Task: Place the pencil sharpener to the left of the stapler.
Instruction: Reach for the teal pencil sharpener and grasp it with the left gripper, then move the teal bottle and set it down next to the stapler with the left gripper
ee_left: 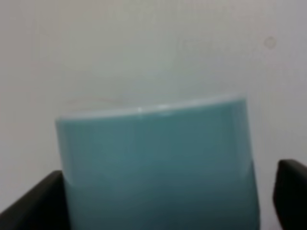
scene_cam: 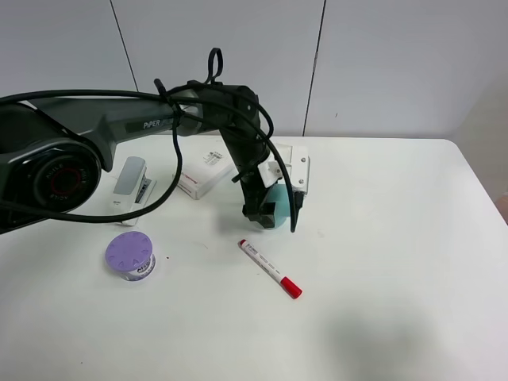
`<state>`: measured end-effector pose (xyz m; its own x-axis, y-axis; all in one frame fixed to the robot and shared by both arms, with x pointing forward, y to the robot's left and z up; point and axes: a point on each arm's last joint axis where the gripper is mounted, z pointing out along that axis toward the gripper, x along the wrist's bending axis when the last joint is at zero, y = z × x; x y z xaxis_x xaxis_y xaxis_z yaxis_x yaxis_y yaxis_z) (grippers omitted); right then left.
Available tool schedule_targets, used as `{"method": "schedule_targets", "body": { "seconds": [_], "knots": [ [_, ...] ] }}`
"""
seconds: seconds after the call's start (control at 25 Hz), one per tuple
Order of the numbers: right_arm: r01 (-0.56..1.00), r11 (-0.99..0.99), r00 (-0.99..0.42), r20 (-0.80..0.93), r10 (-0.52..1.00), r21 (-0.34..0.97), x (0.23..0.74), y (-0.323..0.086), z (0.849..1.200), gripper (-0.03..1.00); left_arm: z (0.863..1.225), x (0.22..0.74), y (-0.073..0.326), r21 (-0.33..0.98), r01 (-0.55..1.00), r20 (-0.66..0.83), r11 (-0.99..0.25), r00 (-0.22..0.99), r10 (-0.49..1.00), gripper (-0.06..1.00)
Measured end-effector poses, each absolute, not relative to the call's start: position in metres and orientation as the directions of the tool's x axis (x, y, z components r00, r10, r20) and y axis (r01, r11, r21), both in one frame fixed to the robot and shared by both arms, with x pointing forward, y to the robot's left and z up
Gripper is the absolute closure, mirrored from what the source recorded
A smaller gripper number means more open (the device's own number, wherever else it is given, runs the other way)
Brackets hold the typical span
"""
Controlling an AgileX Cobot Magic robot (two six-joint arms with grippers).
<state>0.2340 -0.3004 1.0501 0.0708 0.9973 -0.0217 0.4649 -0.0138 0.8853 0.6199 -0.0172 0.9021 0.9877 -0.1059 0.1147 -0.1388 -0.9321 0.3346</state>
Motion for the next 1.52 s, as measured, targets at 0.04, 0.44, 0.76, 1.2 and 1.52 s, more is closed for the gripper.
{"method": "schedule_targets", "body": {
  "seconds": [0.04, 0.44, 0.76, 1.2, 1.52],
  "knots": [
    [0.465, -0.014, 0.071, -0.022, 0.997, 0.885, 0.234, -0.300, 1.050, -0.02, 0.902, 0.621, -0.016, 0.335, -0.137, 0.116, -0.932, 0.988, -0.103, 0.28],
    [0.465, -0.014, 0.071, -0.022, 0.997, 0.885, 0.234, -0.300, 1.050, -0.02, 0.906, 0.621, -0.016, 0.342, -0.093, 0.097, -0.935, 0.993, -0.064, 0.28],
    [0.465, -0.014, 0.071, -0.022, 0.997, 0.885, 0.234, -0.300, 1.050, -0.02, 1.009, 0.618, -0.014, 0.395, 0.383, -0.038, -0.835, 0.915, 0.402, 0.28],
    [0.465, -0.014, 0.071, -0.022, 0.997, 0.885, 0.234, -0.300, 1.050, -0.02, 1.096, 0.633, 0.068, 0.455, 0.774, -0.097, -0.441, 0.535, 0.839, 0.28],
    [0.465, -0.014, 0.071, -0.022, 0.997, 0.885, 0.234, -0.300, 1.050, -0.02, 1.113, 0.610, 0.188, 0.394, 0.876, -0.044, -0.278, 0.319, 0.947, 0.28]
  ]
}}
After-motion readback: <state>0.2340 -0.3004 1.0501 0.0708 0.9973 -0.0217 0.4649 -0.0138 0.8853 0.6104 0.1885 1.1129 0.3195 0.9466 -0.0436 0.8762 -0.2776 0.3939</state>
